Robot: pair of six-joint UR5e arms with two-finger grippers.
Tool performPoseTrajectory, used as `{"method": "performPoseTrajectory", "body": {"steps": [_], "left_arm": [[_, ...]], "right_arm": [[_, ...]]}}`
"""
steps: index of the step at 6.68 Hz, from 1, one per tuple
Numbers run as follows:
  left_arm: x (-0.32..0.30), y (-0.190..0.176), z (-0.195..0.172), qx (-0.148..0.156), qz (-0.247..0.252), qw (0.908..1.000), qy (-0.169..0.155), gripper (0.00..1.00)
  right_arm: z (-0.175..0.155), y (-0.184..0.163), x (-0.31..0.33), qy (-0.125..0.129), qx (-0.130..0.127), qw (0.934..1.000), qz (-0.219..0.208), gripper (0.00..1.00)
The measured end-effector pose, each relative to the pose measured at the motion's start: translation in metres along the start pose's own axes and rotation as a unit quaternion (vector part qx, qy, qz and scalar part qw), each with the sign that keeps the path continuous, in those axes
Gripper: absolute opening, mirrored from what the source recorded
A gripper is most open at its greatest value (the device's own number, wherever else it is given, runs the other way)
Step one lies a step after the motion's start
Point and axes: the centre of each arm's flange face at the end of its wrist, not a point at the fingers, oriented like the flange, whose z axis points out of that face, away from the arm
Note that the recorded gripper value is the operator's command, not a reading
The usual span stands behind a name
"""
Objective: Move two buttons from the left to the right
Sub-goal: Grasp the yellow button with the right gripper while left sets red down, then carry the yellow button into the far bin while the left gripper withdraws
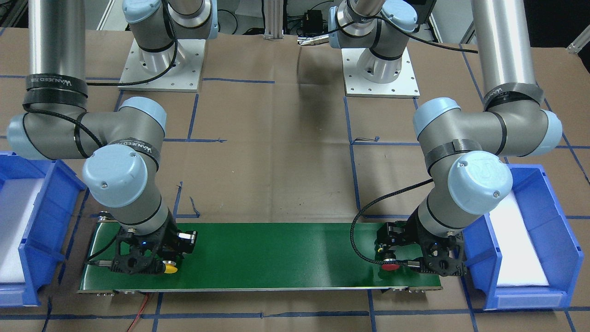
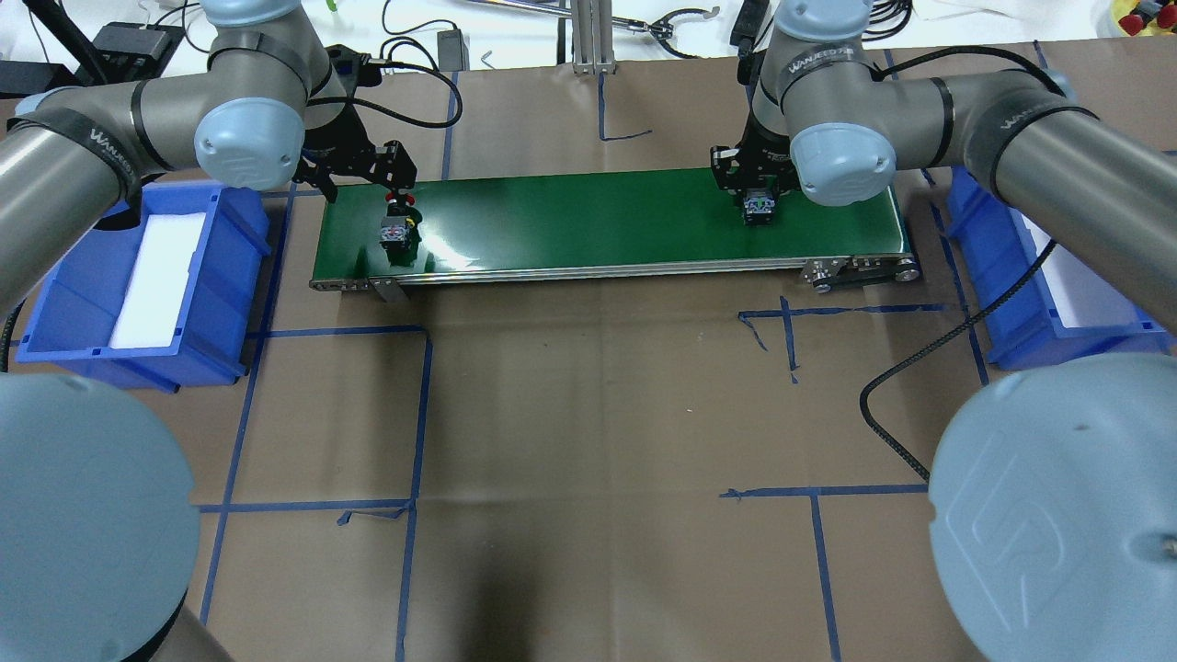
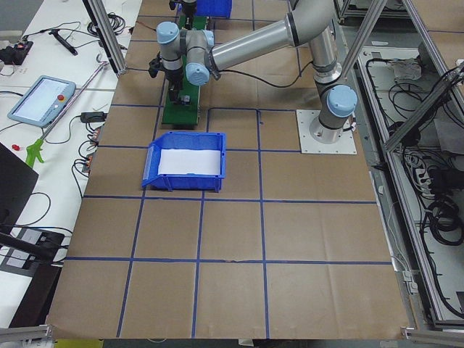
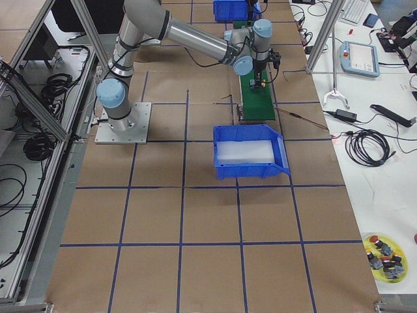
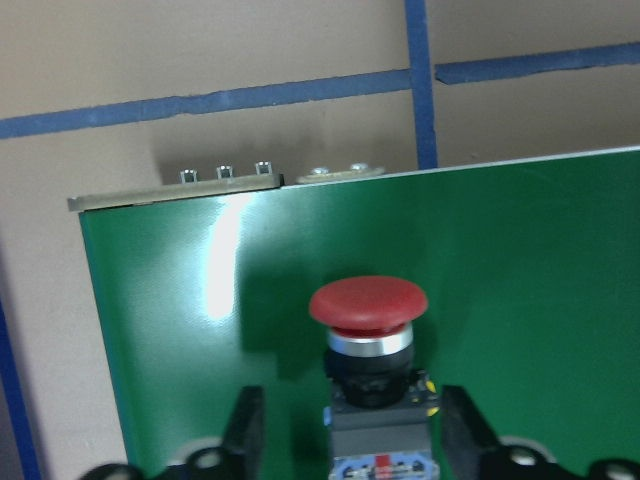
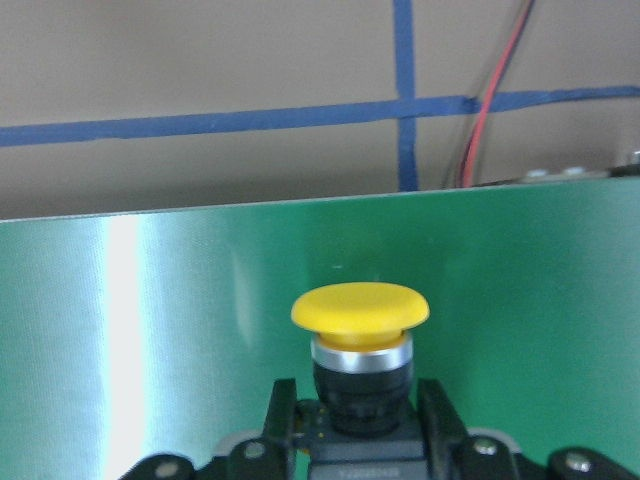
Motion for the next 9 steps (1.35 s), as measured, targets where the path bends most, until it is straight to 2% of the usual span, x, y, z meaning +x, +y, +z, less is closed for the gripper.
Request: {"method": "performPoseTrajectory", "body": {"steps": [2,4,5,7,9], "left_arm": [[0.002,0.019,-0.049,-0.002,-0.001,1.0,-0.001,1.0],[0.012,0.063,-0.117,-0.001,0.002,1.0,0.003,1.0],[0.017,0.089,-0.149,-0.004,0.002,1.0,0.005,1.0],[0.026,0.139,-0.196,-0.008,-0.023,0.9997,0.006,1.0],[0.034,0.178,-0.197,-0.016,-0.035,0.9992,0.009,1.0]], "right_arm": [[-0.062,-0.007,0.062,0.016,0.017,0.999,-0.038,0.02],[-0.112,-0.007,0.175,0.034,0.041,0.9959,-0.073,0.03],[-0.125,-0.001,0.237,0.044,0.046,0.9946,-0.082,0.03],[-0.125,0.018,0.351,0.042,0.046,0.9955,-0.071,0.01],[-0.091,0.043,0.387,0.022,0.031,0.9962,-0.079,0.01]]}}
